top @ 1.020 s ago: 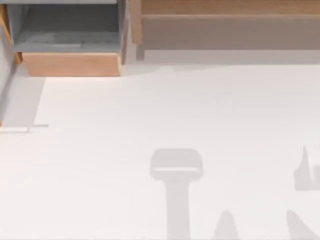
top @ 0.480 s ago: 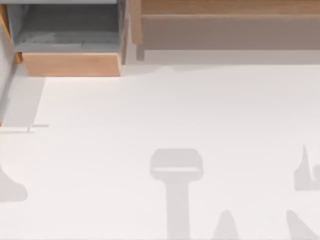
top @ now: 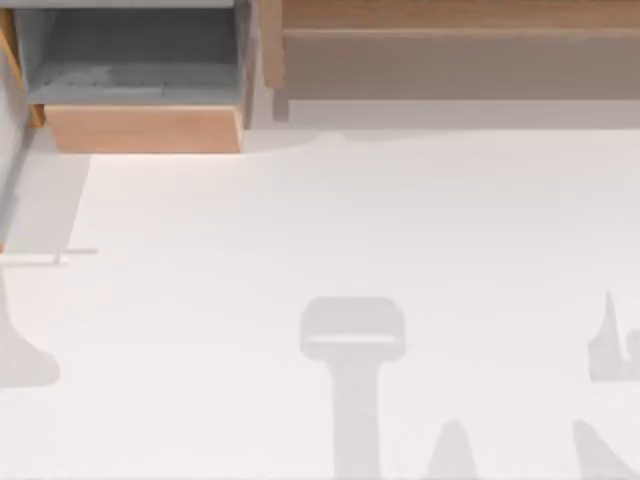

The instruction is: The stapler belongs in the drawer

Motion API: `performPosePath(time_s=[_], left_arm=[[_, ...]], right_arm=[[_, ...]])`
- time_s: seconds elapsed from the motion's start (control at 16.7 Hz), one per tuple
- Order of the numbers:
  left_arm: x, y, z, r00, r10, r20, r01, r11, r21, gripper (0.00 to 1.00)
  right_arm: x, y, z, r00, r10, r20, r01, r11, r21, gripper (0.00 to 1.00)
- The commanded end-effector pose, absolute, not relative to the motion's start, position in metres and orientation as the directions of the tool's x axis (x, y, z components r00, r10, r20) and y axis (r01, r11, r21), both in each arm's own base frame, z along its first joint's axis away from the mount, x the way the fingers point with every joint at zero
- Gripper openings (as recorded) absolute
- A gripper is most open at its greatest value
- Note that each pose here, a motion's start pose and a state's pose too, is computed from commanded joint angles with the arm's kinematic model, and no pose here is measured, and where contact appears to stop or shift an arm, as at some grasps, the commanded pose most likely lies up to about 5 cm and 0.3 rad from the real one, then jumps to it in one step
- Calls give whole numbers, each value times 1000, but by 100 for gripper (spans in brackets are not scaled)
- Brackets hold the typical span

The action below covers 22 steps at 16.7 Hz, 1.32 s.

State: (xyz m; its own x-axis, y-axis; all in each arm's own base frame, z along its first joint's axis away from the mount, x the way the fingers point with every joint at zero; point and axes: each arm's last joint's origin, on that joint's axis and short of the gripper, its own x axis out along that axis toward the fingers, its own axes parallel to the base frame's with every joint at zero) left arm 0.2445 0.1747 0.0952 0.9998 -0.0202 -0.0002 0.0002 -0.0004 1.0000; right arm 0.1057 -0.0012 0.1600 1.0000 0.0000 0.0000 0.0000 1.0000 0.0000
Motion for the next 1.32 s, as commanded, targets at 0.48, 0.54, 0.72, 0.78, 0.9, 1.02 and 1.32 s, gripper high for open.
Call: performPosePath(time_s=[0.48, 0.54, 0.72, 0.78, 0.9, 1.02, 1.32], left_arm=[[254, 174, 95, 1000, -20, 0, 0, 0, 1000, 85], [254, 174, 95, 1000, -20, 0, 0, 0, 1000, 77], [254, 174, 95, 1000, -20, 0, 0, 0, 1000, 55], [254, 174, 95, 1000, -20, 0, 0, 0, 1000, 47], [254, 174, 95, 1000, -20, 0, 0, 0, 1000, 32], [254, 174, 95, 1000, -20, 0, 0, 0, 1000, 17], [254, 174, 95, 1000, -20, 0, 0, 0, 1000, 0]], right_arm=[[106, -1, 160, 1000, 0, 0, 0, 1000, 0, 100], [106, -1, 160, 1000, 0, 0, 0, 1000, 0, 100], [106, -1, 160, 1000, 0, 0, 0, 1000, 0, 100], [106, -1, 160, 1000, 0, 0, 0, 1000, 0, 100], [106, -1, 160, 1000, 0, 0, 0, 1000, 0, 100], [106, -1, 160, 1000, 0, 0, 0, 1000, 0, 100], [106, -1, 160, 1000, 0, 0, 0, 1000, 0, 100]])
